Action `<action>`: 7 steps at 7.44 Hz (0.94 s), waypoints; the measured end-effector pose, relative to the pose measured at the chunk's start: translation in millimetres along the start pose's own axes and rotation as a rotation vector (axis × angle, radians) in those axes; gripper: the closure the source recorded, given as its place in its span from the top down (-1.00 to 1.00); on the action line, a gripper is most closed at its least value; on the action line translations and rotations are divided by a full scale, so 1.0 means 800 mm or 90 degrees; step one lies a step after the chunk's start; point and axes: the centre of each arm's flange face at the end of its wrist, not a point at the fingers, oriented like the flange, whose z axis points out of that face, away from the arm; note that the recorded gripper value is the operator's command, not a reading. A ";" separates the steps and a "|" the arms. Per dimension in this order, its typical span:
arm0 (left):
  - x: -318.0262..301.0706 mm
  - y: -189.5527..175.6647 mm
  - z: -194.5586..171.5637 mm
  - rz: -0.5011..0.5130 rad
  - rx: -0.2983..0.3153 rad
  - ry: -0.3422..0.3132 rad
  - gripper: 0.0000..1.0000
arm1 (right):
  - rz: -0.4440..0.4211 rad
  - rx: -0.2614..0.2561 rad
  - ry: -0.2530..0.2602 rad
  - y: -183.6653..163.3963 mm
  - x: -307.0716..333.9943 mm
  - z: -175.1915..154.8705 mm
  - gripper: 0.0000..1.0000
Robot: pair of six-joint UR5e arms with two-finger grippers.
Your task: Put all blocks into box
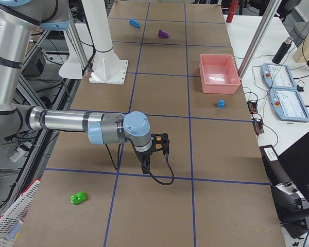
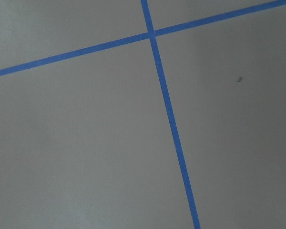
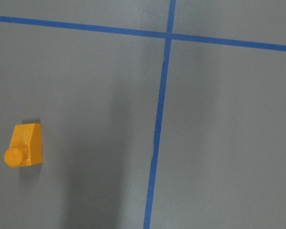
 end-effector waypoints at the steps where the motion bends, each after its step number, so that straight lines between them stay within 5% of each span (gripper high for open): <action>1: 0.001 -0.001 -0.001 0.002 0.001 -0.001 1.00 | 0.000 0.005 -0.002 -0.002 -0.003 0.000 1.00; 7: 0.001 0.004 0.000 0.008 0.008 0.001 1.00 | 0.003 0.009 -0.029 -0.026 -0.138 0.082 1.00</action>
